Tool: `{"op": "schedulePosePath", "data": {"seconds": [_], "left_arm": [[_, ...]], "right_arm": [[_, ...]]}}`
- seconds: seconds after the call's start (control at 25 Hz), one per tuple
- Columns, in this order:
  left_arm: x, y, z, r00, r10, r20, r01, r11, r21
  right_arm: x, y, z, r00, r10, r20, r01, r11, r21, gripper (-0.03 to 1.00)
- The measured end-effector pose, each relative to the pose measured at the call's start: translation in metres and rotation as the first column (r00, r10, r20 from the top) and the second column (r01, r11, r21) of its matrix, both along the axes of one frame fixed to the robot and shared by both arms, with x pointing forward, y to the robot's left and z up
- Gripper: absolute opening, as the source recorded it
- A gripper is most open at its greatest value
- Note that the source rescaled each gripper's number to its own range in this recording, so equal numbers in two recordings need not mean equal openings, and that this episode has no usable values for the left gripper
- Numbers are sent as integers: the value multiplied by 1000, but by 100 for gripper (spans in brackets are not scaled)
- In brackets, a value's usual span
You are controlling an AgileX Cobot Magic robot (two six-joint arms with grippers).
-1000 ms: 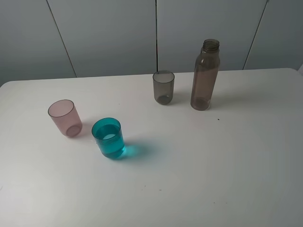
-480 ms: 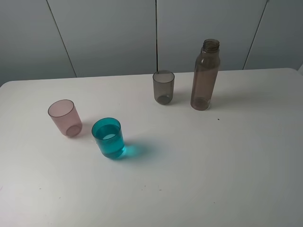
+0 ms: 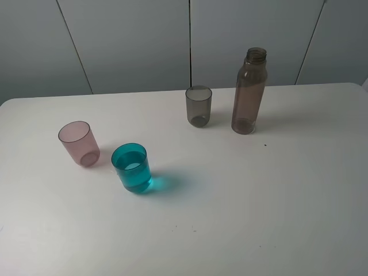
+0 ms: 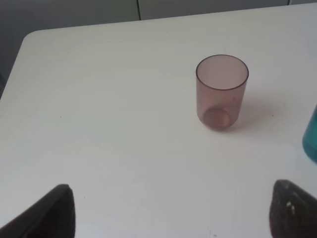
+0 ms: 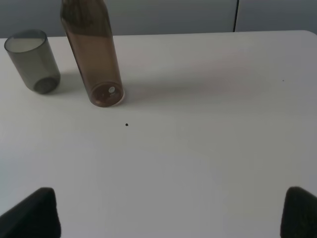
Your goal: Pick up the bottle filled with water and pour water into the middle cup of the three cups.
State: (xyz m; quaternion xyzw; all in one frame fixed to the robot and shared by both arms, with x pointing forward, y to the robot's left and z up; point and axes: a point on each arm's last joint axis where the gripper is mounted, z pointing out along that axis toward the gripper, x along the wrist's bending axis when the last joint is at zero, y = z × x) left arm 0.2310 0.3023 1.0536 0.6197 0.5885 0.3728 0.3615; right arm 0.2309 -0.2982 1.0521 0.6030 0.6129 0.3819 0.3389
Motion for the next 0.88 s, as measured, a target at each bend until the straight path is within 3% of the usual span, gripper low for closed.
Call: {"op": "schedulePosePath", "data": {"seconds": [0.88], "left_arm": [[0,0,0,1000,0,0,0,1000,0]], "right_arm": [[0,0,0,1000,-1,0,1,1000,2,89]]}}
